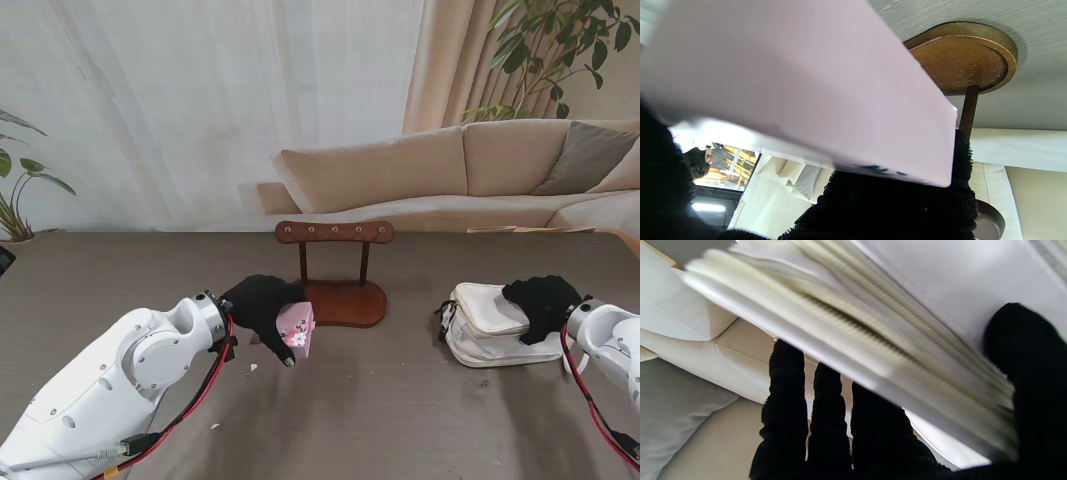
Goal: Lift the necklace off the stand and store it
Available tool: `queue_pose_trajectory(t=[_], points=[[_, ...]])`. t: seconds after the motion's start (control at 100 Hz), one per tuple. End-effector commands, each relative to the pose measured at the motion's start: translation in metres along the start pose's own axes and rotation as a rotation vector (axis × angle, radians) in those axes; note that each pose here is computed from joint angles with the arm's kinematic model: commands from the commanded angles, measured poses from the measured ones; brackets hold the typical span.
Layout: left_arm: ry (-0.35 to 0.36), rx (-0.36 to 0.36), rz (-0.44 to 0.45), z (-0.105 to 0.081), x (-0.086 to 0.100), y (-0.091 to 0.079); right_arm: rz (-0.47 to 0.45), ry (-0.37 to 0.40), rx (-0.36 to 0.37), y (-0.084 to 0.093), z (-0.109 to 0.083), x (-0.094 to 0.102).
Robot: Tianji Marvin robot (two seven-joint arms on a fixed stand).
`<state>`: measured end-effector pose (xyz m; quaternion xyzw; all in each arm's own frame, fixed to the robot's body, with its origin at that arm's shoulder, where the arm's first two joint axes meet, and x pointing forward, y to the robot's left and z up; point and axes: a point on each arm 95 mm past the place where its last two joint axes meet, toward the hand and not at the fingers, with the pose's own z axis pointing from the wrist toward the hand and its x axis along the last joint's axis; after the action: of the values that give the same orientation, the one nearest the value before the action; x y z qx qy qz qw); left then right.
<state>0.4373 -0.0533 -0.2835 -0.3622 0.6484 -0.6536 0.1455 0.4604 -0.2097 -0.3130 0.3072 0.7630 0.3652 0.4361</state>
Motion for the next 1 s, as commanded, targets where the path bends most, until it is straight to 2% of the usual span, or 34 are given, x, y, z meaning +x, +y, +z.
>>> queue_pose_trajectory(t=[0.0,0.29,0.67,0.99], points=[[0.001,-0.012,0.000,0.000,0.001,0.000,0.006,0.015,0.028,-0.013,0.002,0.008],[-0.003,-0.012,-0.002,-0.002,0.001,0.001,0.027,0.050,-0.064,-0.013,0.009,0.014],[-0.006,-0.011,0.007,-0.006,0.001,-0.003,0.110,0.134,-0.185,-0.009,0.016,0.027],[-0.011,-0.002,0.012,-0.008,-0.001,-0.004,0.191,0.274,-0.239,-0.004,0.016,0.047]])
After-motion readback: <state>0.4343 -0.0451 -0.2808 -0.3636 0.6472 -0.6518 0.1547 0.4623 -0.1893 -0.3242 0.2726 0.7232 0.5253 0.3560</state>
